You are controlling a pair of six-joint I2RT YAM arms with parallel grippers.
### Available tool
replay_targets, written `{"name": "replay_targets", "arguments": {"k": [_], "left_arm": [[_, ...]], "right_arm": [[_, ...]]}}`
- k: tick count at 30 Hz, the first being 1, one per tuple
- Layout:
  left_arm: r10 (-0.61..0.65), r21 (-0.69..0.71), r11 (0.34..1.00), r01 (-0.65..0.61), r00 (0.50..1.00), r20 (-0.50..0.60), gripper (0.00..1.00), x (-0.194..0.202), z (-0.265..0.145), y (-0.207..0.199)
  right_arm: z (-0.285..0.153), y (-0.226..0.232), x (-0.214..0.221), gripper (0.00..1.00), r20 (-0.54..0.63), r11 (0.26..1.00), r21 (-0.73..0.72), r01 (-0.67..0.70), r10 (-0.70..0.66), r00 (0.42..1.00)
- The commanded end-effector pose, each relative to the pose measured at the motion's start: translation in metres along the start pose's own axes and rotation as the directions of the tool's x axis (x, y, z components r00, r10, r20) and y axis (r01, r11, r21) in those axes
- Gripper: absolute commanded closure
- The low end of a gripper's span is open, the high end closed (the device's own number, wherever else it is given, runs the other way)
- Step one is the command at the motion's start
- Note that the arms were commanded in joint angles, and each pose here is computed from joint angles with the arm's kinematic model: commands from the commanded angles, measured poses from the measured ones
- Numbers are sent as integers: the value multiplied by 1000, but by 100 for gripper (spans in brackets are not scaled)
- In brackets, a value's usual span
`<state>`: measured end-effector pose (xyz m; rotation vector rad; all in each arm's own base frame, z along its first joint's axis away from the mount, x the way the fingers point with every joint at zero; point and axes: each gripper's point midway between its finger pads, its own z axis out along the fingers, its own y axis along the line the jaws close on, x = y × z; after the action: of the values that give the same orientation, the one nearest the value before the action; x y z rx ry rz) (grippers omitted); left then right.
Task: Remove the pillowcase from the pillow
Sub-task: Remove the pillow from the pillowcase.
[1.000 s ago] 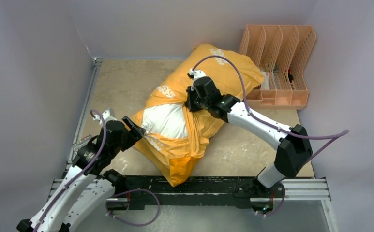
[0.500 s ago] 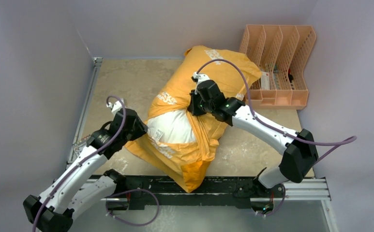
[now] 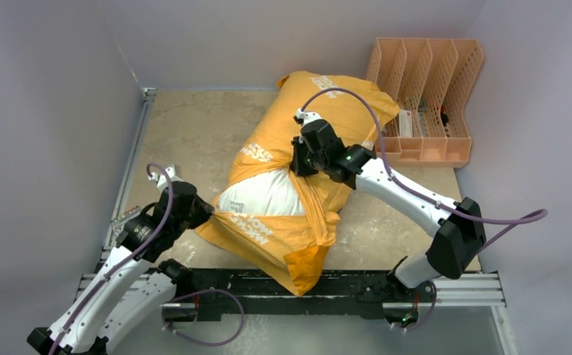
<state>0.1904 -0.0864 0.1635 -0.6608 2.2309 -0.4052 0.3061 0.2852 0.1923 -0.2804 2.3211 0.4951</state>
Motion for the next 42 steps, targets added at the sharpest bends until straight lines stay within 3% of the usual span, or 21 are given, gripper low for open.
{"name": "replay_targets", "arguments": {"k": [1, 5, 7, 11, 12, 13, 14, 16, 18, 19, 20, 22, 24, 27, 29, 32, 38, 42], "left_arm": [[31, -28, 999, -32, 999, -10, 100, 1, 1, 5], [21, 29, 999, -20, 1000, -2, 100, -3, 0, -9], [7, 40, 999, -7, 1000, -2, 100, -7, -2, -16], [-45, 115, 992, 43, 999, 16, 100, -19, -10, -38], [-53, 127, 991, 51, 998, 18, 86, -20, -11, -41], [-52, 133, 990, 50, 999, 15, 66, -20, -11, -42], [-43, 139, 989, 42, 999, 6, 56, -19, -10, -44], [-22, 135, 991, 23, 1000, -14, 47, -14, -7, -44], [0, 117, 993, 5, 999, -47, 45, -4, -1, -39], [12, 97, 995, -5, 997, -73, 47, 3, 3, -34], [22, 79, 997, -14, 995, -99, 54, 11, 7, -28], [25, 70, 997, -15, 989, -144, 82, 25, 12, -21], [5, 65, 998, 5, 987, -158, 100, 33, 12, -13], [-19, 78, 997, 30, 991, -134, 100, 33, 6, -7], [38, 121, 992, -24, 992, -117, 100, 29, 0, -11], [103, 56, 994, -97, 988, -112, 100, 22, -7, 0], [96, 145, 986, -80, 990, -105, 100, 16, -7, -24], [63, 139, 989, -51, 995, -81, 100, 13, -8, -22]], "right_arm": [[-7, -22, 3, 94, -45, 996, 73, 49, -45, 998], [-9, -6, -8, 93, -6, 999, -7, 52, -52, 999], [-9, -4, -6, 89, -22, 999, -15, 52, -53, 998], [-10, -3, -9, 89, -27, 998, -14, 53, -53, 998], [-9, -2, -9, 89, -25, 998, -17, 54, -54, 998], [-9, -2, -9, 89, -25, 998, -19, 52, -53, 998], [-9, -1, -8, 90, -29, 998, -24, 53, -53, 998], [-8, 0, -5, 90, -40, 998, -33, 50, -51, 998], [-8, 1, -3, 89, -45, 998, -40, 46, -48, 998], [-8, 1, -4, 89, -43, 998, -38, 48, -49, 998], [-9, 0, -4, 89, -42, 998, -33, 48, -49, 998], [-12, -2, -7, 88, -35, 999, -19, 49, -50, 998], [-17, -1, -13, 85, -22, 998, -21, 56, -56, 998], [-26, 18, -26, 75, 6, 987, -113, 113, -113, 994], [-34, 41, -34, 62, 25, 969, -192, 157, -156, 988], [-45, 80, -44, 47, 83, 934, -213, 286, -274, 958], [-35, 135, -59, 34, 124, 866, -267, 424, -405, 906], [-11, 163, -38, 26, 68, 800, -380, 464, -476, 877]]}}
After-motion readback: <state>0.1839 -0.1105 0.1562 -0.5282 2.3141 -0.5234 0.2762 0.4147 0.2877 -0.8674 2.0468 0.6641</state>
